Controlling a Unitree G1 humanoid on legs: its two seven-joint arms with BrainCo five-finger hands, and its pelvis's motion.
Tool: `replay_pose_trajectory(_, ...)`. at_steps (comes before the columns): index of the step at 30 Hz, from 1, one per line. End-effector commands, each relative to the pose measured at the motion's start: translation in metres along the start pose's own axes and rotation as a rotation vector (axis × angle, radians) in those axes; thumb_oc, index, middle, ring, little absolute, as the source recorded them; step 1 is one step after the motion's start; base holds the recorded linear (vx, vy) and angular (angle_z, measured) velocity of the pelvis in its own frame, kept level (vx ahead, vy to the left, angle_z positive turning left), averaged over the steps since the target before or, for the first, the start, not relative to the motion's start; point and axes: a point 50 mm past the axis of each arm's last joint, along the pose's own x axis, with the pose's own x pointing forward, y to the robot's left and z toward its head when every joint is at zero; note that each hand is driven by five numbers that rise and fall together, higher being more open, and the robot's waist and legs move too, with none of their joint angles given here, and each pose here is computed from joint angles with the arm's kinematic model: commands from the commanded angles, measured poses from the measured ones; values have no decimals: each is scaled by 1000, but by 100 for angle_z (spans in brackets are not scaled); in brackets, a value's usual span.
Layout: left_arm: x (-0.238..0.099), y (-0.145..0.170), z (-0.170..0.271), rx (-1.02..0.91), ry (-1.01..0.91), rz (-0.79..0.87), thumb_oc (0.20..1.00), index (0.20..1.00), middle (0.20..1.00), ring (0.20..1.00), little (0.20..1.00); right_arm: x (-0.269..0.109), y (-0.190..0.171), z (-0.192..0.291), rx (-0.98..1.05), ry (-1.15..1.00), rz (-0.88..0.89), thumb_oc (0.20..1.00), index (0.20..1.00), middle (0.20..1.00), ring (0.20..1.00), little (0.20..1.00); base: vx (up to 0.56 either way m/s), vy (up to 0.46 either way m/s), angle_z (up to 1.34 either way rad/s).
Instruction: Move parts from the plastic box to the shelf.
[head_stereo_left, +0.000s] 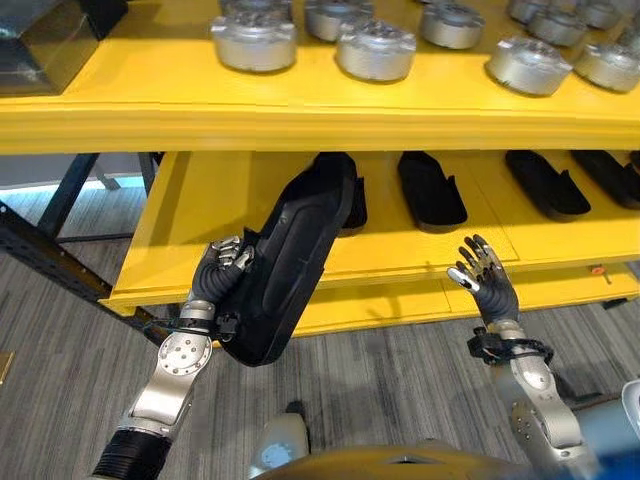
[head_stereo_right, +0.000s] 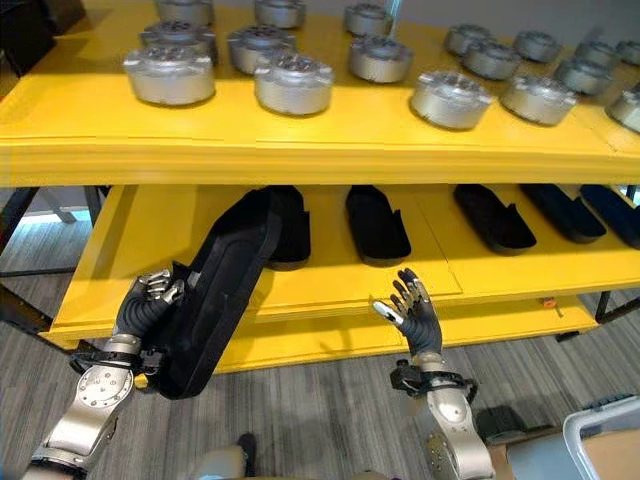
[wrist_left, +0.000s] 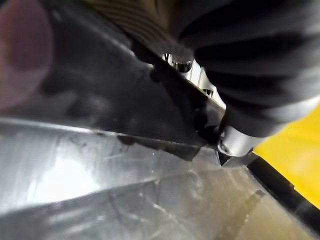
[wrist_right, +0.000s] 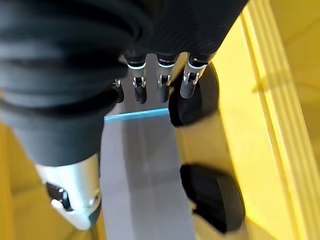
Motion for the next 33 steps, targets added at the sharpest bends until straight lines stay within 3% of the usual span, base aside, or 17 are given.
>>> replay_pose_trajectory(1, 10, -2, 45, -41, -240, 9, 200, 200, 200, 200, 200, 12, -7, 31, -65, -137, 43, 1000, 1000, 1000, 1000, 1000, 101, 253, -18)
replay_pose_trajectory(21, 4, -15, 38, -153, -192, -8, 200, 200, 200, 200, 200, 6, -25, 41, -139, -138, 23, 1000, 1000, 1000, 1000, 1000, 3, 16, 21)
replay_pose_trajectory(33, 26, -32, 55, -178, -260, -57, 200, 200, 200, 200, 200, 1, -24, 35, -116, -115, 8, 1000, 1000, 1000, 1000, 1000, 132, 290, 9)
